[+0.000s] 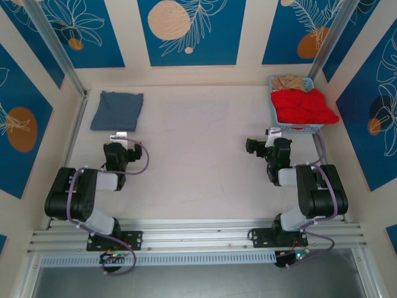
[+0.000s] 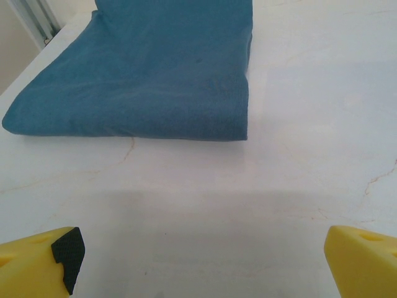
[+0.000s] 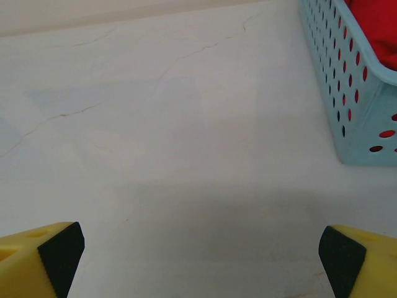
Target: Fold and stack the t-shirts
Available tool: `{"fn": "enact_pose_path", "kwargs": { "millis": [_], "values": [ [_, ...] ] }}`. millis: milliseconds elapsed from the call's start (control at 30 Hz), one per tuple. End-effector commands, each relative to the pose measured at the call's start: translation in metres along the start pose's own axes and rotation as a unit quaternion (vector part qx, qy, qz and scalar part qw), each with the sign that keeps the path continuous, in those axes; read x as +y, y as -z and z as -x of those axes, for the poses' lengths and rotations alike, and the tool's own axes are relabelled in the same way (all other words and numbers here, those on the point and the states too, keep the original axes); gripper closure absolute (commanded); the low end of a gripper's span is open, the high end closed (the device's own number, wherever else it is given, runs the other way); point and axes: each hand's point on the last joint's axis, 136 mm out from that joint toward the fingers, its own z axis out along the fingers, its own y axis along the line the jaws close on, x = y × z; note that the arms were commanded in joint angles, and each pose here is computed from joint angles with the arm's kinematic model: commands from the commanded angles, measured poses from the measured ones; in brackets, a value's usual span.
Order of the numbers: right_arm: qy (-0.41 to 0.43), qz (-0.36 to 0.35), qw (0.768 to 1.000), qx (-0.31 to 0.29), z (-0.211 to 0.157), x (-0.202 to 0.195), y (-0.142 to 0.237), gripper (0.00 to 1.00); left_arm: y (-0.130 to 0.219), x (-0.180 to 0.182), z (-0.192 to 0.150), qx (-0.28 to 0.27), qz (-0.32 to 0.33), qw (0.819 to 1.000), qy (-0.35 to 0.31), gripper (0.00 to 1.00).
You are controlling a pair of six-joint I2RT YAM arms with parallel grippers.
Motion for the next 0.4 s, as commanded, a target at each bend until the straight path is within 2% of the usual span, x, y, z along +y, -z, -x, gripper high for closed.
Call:
{"fn": "enact_pose_path", "kwargs": {
  "millis": [0, 367],
  "values": [
    [0.016, -0.009, 1.0, -0.019, 0.0124, -0.002, -0.0023, 0.01, 0.0003, -0.0045, 0.0113, -0.022, -0.009, 1.0, -0.009, 0.0],
    [0.016, -0.006, 1.0, -0.02, 0.0131, -0.0011, -0.0024, 0.01, 0.0001, -0.0054, 0.0106, -0.02, -0.01, 1.0, -0.01, 0.0]
  ]
}}
